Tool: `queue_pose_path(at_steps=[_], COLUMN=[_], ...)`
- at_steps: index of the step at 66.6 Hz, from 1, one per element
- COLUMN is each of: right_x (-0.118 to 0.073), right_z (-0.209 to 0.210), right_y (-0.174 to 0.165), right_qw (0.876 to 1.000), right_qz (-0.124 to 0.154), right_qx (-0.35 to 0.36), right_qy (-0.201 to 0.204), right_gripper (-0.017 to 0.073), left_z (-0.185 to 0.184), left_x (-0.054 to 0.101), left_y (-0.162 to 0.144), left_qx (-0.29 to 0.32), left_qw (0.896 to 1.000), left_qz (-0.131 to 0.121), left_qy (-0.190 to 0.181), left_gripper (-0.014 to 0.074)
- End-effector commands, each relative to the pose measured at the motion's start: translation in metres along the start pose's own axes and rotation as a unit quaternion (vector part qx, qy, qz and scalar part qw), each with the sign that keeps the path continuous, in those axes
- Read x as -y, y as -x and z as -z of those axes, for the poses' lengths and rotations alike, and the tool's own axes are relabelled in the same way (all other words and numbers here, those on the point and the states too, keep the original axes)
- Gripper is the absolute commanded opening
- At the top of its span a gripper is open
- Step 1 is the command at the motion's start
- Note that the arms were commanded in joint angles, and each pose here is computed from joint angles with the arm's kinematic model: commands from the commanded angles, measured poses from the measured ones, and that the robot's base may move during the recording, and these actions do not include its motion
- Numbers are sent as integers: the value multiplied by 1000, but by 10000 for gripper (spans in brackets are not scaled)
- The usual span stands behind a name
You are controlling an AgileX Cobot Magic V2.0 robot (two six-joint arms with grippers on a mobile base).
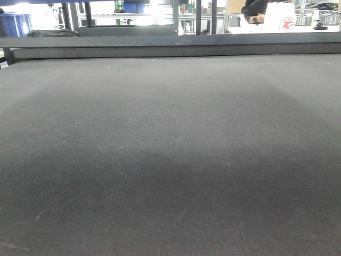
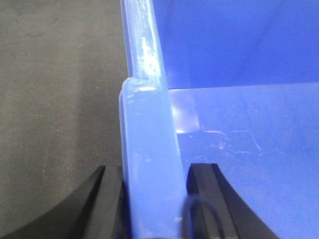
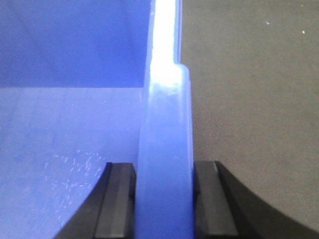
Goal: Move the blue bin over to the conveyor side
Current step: 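Approach the grey felt table and extend the bin over its top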
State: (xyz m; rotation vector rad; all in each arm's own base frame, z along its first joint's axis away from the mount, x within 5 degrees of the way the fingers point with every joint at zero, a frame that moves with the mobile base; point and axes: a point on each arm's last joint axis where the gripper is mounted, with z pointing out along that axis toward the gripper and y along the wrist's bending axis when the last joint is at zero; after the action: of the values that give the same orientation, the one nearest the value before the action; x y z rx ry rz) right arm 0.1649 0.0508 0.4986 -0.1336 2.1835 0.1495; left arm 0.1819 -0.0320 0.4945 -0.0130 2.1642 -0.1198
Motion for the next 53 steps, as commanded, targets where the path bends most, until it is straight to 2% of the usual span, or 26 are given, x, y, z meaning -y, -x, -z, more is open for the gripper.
queue_pose_path(at_steps=[1,25,45,53], right_x=[1,1,0,-1], right_z=[14,14,15,13], right_y=[12,12,14,18], right_qw=[997,997,996,995], right_qz=[9,9,9,10], right_qx=[76,76,86,101], right_qy=[8,8,11,14], right_gripper=[-71,-71,-71,-71], left_z=[14,14,19,11], left_x=[4,4,4,6], left_y=[11,11,20,26], left_qx=[67,68,108,113], left_qw=[997,997,994,993], left_qz=[-3,-2,-5,-14], left_qy=[-25,-25,-27,-26], left_gripper=[-9,-9,-9,-9])
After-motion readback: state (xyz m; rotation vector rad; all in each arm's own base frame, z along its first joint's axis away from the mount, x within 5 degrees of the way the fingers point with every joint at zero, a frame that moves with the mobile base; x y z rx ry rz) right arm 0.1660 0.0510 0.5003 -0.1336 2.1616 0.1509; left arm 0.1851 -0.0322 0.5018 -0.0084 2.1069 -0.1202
